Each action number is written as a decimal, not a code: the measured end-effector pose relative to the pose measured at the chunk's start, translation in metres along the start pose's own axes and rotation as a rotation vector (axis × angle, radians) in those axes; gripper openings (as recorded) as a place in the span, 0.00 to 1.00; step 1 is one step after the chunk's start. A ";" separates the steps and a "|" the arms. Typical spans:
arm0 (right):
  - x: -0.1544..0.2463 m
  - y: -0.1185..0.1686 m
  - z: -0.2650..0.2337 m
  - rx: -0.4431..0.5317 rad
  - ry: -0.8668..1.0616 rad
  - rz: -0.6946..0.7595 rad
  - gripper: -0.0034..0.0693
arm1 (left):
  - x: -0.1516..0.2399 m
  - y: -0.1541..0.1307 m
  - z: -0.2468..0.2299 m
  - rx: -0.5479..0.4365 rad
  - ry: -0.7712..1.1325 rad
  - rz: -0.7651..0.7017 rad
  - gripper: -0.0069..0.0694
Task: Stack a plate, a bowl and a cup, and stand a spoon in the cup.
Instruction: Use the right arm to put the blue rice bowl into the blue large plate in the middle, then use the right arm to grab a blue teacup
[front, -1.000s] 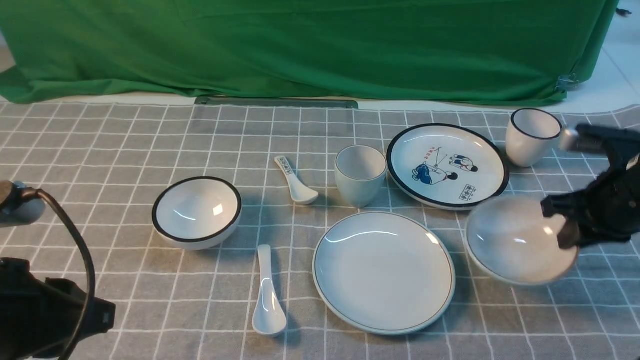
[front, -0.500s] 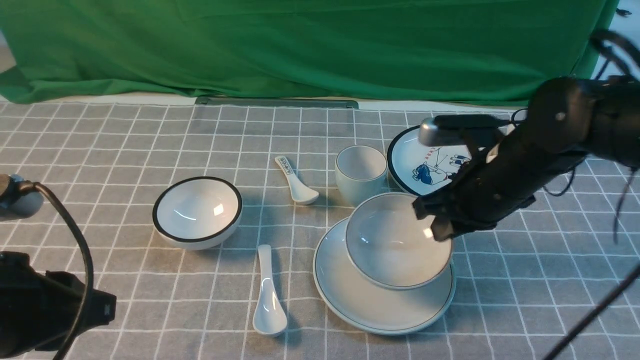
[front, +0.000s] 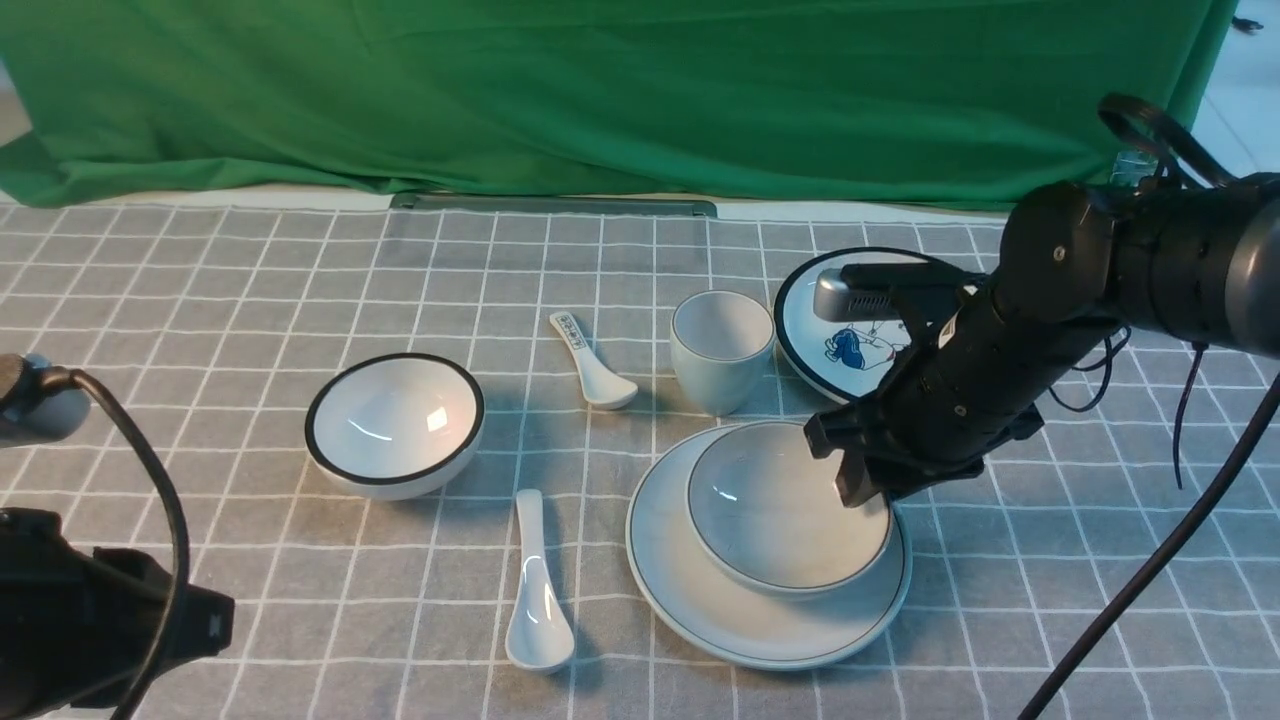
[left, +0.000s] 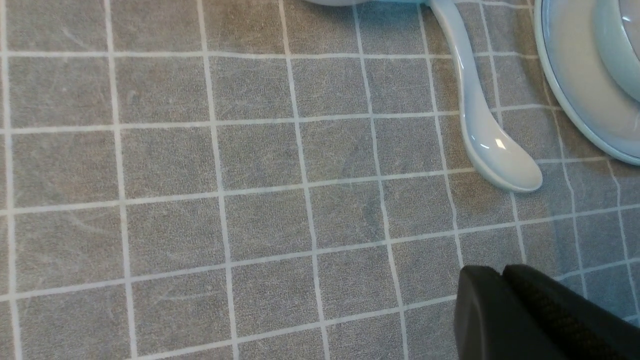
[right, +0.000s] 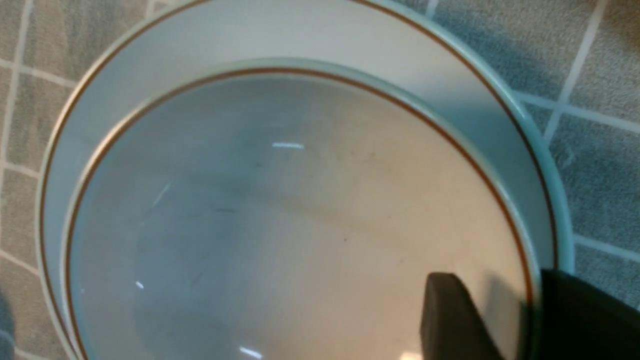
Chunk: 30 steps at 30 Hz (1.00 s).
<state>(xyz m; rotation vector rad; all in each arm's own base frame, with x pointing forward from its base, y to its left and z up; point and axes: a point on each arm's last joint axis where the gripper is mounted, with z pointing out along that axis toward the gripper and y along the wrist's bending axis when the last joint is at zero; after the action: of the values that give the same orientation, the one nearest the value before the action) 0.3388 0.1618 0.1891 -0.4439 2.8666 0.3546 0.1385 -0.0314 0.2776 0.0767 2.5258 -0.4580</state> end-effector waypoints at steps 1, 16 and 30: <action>-0.001 0.001 -0.004 -0.003 0.001 -0.002 0.59 | 0.000 0.000 0.000 0.000 0.000 0.000 0.11; -0.102 0.018 -0.073 -0.044 -0.308 -0.059 0.80 | 0.000 0.000 0.000 -0.002 0.001 0.003 0.11; -0.118 0.004 0.014 -0.036 -0.128 -0.040 0.66 | 0.000 0.001 0.000 -0.009 -0.004 0.007 0.11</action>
<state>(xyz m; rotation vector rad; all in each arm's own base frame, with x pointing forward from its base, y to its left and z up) 0.4497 0.2012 0.2067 -0.4669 2.7270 0.4126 0.1389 -0.0306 0.2775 0.0818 2.5232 -0.4432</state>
